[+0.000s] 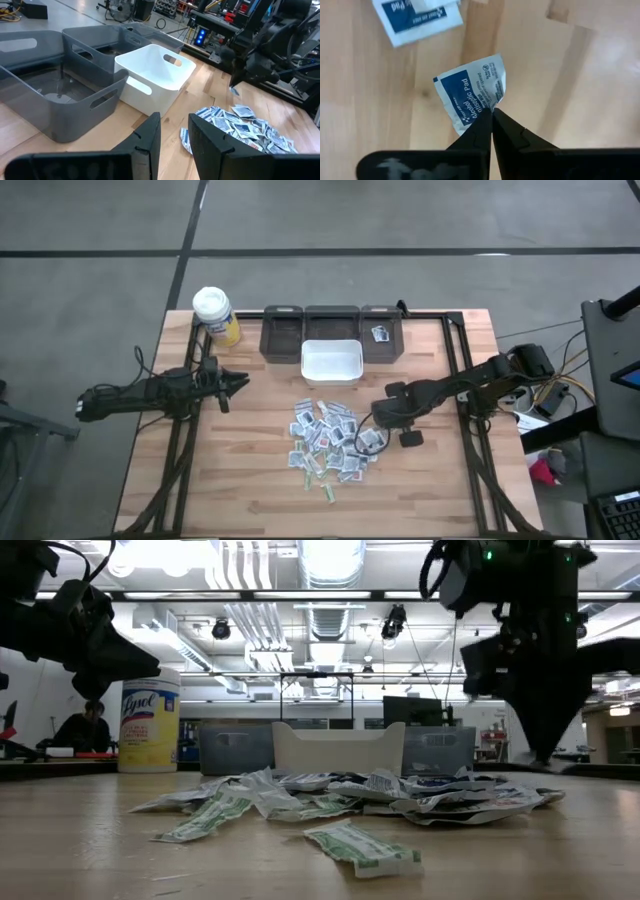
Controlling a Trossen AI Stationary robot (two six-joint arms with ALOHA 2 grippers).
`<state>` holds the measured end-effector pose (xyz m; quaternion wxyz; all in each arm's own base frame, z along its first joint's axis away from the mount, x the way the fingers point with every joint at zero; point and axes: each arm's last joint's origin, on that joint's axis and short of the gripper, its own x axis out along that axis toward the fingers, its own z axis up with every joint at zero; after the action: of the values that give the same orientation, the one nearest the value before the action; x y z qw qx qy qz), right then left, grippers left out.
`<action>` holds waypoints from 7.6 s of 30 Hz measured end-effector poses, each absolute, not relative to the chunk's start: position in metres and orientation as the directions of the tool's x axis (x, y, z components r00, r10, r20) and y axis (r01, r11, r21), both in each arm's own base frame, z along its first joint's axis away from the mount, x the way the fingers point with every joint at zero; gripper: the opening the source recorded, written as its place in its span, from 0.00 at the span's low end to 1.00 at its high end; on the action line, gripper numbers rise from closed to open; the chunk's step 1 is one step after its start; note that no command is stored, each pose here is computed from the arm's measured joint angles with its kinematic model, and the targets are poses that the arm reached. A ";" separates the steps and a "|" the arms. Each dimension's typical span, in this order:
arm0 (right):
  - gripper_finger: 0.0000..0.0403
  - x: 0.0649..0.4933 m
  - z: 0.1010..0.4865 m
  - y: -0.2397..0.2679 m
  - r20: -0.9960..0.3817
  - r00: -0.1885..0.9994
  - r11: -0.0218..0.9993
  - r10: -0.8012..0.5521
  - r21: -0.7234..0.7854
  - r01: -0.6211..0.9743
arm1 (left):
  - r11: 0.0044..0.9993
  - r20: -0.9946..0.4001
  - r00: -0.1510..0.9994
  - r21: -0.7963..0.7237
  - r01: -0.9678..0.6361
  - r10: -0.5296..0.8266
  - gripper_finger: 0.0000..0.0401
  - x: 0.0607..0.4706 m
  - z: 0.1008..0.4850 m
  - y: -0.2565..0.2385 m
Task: Pick & Place First Aid Supplies
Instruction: Put the blue alcohol pad into the right black bin
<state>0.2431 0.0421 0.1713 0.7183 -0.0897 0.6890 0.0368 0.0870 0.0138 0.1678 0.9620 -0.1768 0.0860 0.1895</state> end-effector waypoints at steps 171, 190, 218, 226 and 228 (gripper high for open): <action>0.29 0.267 0.155 0.060 -0.926 0.371 0.980 0.069 -0.007 -0.200 | 0.865 -0.242 0.911 -0.304 -0.398 0.334 0.24 0.088 0.167 0.014; 0.32 0.281 0.131 0.052 -0.933 0.357 0.965 0.051 -0.047 -0.259 | 0.865 -0.243 0.911 -0.304 -0.399 0.334 0.24 0.088 0.167 0.014; 0.04 0.281 0.127 0.048 -0.940 0.336 0.976 0.063 -0.013 -0.219 | 0.865 -0.243 0.911 -0.304 -0.398 0.334 0.24 0.088 0.167 0.014; 0.16 0.282 0.137 0.048 -0.934 0.351 0.977 0.057 -0.021 -0.214 | 0.865 -0.243 0.911 -0.304 -0.398 0.334 0.24 0.088 0.167 0.014; 0.19 0.281 0.137 0.048 -0.937 0.345 0.976 0.059 -0.018 -0.216 | 0.865 -0.243 0.911 -0.304 -0.398 0.334 0.24 0.088 0.167 0.014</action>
<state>0.2815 0.0479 0.1368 0.8173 -0.0692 0.5659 0.0840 0.0877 0.0138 0.1668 0.9614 -0.1761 0.0914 0.1904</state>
